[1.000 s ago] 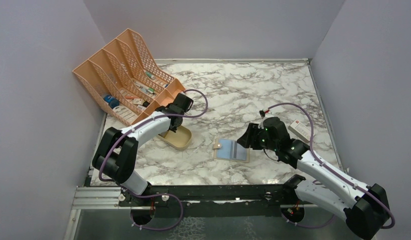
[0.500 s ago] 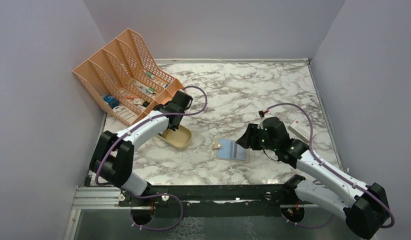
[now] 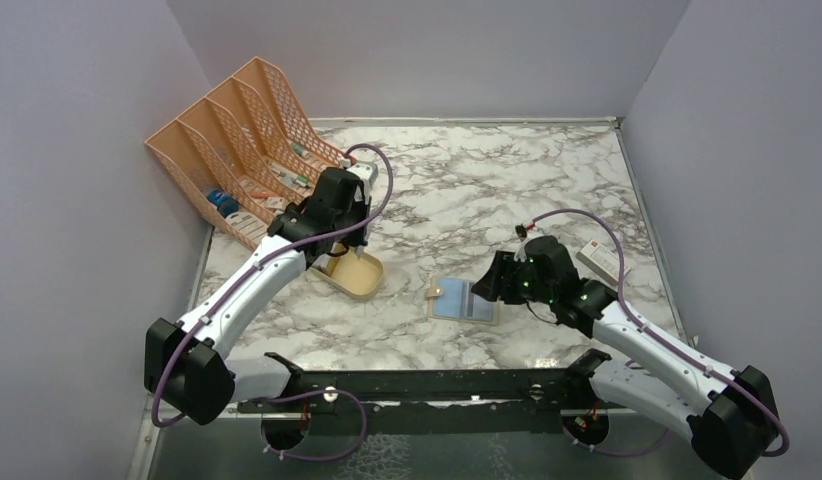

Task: Put the credit cards into the card holder
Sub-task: Pick up the credit card from the storage box, then insert the credit card into the card holder.

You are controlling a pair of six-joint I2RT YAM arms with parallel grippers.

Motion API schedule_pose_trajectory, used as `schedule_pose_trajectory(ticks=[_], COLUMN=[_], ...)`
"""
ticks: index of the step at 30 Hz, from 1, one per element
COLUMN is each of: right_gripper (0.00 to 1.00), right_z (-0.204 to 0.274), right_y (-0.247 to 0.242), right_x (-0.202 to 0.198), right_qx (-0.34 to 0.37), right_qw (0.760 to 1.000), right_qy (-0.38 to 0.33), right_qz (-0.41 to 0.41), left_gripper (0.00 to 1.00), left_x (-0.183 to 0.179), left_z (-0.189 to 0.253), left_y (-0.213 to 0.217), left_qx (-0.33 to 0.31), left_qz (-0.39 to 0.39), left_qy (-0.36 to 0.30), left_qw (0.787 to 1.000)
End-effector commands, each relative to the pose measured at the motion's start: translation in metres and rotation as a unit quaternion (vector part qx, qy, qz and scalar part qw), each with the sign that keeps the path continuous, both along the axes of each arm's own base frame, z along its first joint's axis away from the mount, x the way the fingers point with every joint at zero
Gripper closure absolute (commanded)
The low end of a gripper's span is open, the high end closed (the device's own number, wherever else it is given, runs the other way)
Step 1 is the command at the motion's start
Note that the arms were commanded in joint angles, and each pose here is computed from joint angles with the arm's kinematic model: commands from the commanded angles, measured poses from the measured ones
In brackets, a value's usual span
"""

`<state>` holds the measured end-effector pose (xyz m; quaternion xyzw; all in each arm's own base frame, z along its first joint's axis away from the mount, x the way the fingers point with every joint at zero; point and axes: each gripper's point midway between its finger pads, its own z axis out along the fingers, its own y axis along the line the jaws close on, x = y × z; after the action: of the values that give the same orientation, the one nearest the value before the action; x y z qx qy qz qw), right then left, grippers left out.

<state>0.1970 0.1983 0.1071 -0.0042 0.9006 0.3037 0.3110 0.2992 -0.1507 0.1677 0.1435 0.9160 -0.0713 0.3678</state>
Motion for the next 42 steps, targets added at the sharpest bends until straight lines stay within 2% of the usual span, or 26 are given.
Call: schedule_pose_trajectory(ticks=[1, 4, 7, 10, 20, 31, 42], right_gripper=[0.51, 0.54, 0.59, 0.63, 0.66, 0.67, 0.74], right_z=[-0.003, -0.008, -0.013, -0.02, -0.058, -0.09, -0.1], right_y=[0.004, -0.004, -0.03, -0.041, -0.036, -0.04, -0.038], right_x=[-0.003, 0.001, 0.012, 0.019, 0.02, 0.012, 0.002], right_qx=[0.014, -0.009, -0.073, -0.113, -0.132, -0.157, -0.141], right_qw=[1.0, 1.0, 0.994, 0.989, 0.985, 0.981, 0.983], right_qy=[0.016, 0.016, 0.018, 0.015, 0.057, 0.083, 0.094], right_qz=[0.001, -0.015, -0.08, -0.094, -0.093, -0.079, -0.074], left_gripper=[1.0, 1.0, 1.0, 1.0, 1.0, 1.0, 1.0], left_x=[-0.016, -0.024, -0.034, -0.043, -0.056, -0.074, -0.071], left_z=[0.031, 0.045, 0.053, 0.052, 0.02, -0.031, -0.085], left_y=[-0.058, -0.087, -0.109, -0.121, -0.143, -0.192, -0.198], left_qx=[-0.184, -0.277, -0.358, -0.413, -0.464, -0.425, -0.372], left_qz=[-0.037, -0.066, -0.077, -0.081, -0.063, -0.074, -0.051], left_qy=[0.025, 0.041, 0.073, 0.097, 0.144, 0.173, 0.191], left_qw=[0.982, 0.958, 0.928, 0.902, 0.872, 0.885, 0.907])
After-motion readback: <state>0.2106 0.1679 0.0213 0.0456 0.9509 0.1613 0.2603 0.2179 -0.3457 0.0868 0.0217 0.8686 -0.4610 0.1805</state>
